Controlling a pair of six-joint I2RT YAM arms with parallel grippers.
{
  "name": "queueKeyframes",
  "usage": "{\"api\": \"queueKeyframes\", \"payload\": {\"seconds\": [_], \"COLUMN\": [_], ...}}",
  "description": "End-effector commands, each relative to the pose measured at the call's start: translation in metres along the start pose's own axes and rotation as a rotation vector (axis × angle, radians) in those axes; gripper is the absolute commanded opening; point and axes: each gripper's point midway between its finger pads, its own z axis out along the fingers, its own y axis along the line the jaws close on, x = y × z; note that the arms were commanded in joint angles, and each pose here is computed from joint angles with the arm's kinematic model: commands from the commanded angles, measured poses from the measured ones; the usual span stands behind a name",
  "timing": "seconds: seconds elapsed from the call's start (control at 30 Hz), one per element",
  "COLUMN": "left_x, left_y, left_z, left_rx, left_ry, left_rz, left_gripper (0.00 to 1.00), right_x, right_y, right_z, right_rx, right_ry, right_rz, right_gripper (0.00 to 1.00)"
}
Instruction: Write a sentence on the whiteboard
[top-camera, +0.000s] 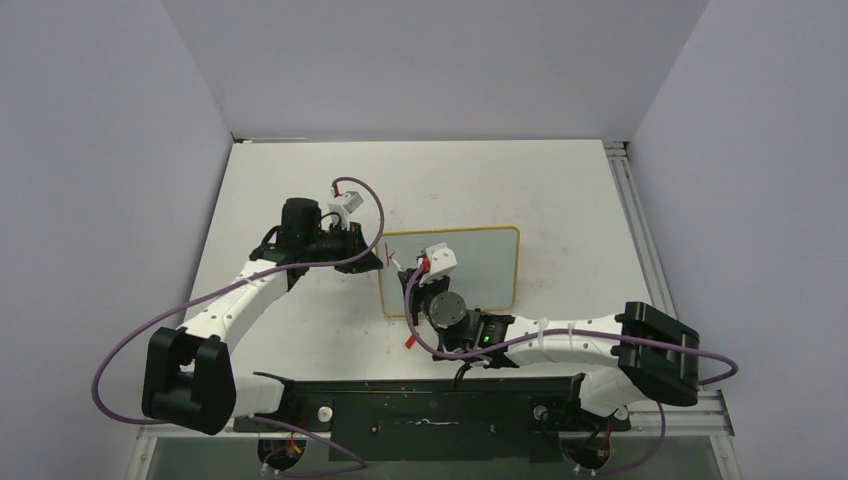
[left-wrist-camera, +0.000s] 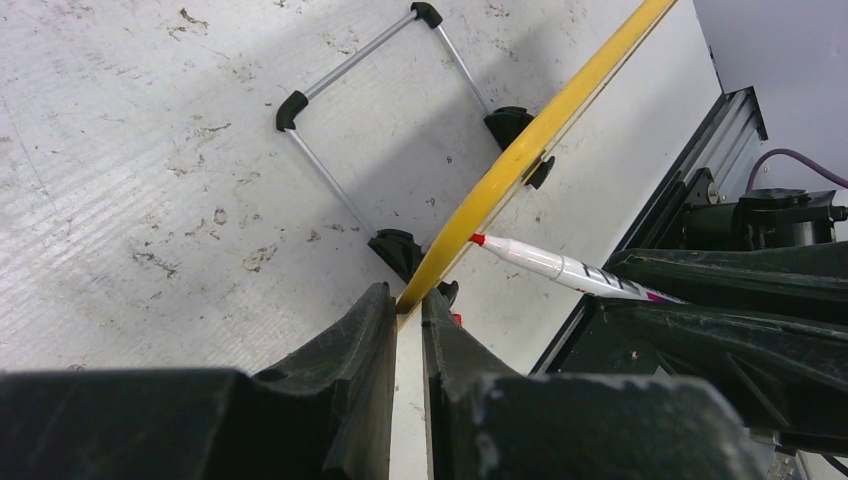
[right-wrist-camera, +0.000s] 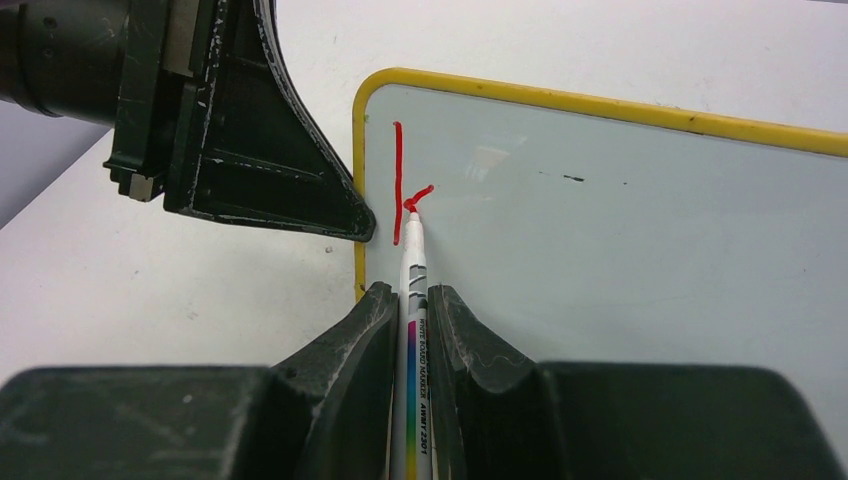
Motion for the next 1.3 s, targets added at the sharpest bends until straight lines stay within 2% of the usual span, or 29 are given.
{"api": "queueKeyframes", "payload": {"seconds": [0.0, 0.4, 0.9, 1.27], "left_x": [-0.018, -0.018, -0.018, -0.018], "left_y": [-0.02, -0.02, -0.018, -0.018], "left_z": [-0.008, -0.008, -0.008, -0.007], "left_rx": [0.047, 0.047, 0.038, 0.039], "left_ry": [-0.046, -0.046, -0.047, -0.045], "left_rz": [0.045, 0.046, 0.044, 0.044], "left_gripper": [0.01, 0.01, 0.01, 0.01], "right_x": [-0.008, -0.001, -0.035, -0.032], "right_y": [-0.014, -0.017, 0.001, -0.003], "right_z": [-0.007, -0.011, -0.027, -0.019], "right_rx": [0.052, 0.06, -0.001, 0.021], "right_ry": [-0.026, -0.011, -0.073, -0.074], "right_rz": [0.024, 0.022, 0.03, 0.019], "right_gripper": [0.05, 0.05, 0.05, 0.05]}}
